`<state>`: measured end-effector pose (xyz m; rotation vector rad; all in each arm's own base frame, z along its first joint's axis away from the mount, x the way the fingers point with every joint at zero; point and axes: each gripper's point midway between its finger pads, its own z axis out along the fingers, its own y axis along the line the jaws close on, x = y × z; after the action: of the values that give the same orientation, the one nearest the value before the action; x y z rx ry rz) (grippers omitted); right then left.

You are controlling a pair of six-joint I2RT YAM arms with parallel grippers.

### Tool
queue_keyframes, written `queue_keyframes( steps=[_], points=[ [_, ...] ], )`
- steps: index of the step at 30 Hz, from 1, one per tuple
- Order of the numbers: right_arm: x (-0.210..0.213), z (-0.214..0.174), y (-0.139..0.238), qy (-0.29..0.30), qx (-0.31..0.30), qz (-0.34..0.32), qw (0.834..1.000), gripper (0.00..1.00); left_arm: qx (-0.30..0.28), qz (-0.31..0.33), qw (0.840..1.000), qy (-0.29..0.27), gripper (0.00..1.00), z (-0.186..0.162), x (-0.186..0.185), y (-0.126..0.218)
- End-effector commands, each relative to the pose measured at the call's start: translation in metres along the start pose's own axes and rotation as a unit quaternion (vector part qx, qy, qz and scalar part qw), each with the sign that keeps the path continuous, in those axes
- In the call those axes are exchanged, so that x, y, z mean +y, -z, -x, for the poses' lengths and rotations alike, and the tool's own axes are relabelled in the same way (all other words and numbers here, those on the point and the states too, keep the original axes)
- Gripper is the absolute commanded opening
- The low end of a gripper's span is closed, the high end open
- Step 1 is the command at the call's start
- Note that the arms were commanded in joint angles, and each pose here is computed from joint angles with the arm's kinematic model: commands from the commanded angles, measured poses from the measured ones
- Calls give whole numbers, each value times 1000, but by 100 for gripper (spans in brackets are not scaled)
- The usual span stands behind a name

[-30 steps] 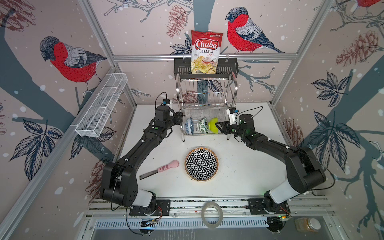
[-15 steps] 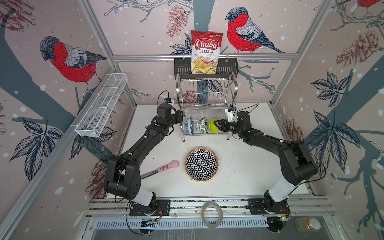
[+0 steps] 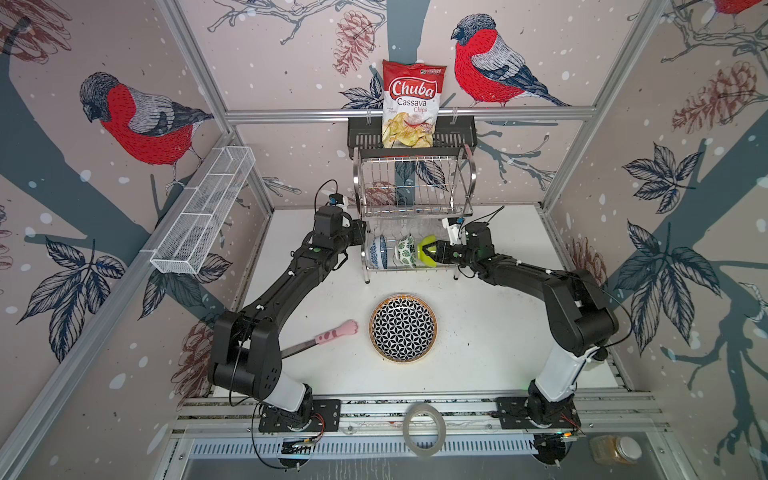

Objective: Unload the mixed dishes from the dish rack
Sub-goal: 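Move the right gripper onto the lime-green bowl's rim while the left approaches the rack, then close the right gripper on the lime-green bowl's rim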

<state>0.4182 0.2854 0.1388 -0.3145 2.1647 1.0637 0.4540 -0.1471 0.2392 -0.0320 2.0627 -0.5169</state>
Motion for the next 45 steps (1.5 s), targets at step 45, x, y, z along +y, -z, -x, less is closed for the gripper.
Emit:
queue_keyframes(
  steps=[45],
  points=[
    [-9, -19, -20, -103, 20, 43, 994, 14, -10, -10, 1000, -8, 44, 8, -6, 4]
  ],
)
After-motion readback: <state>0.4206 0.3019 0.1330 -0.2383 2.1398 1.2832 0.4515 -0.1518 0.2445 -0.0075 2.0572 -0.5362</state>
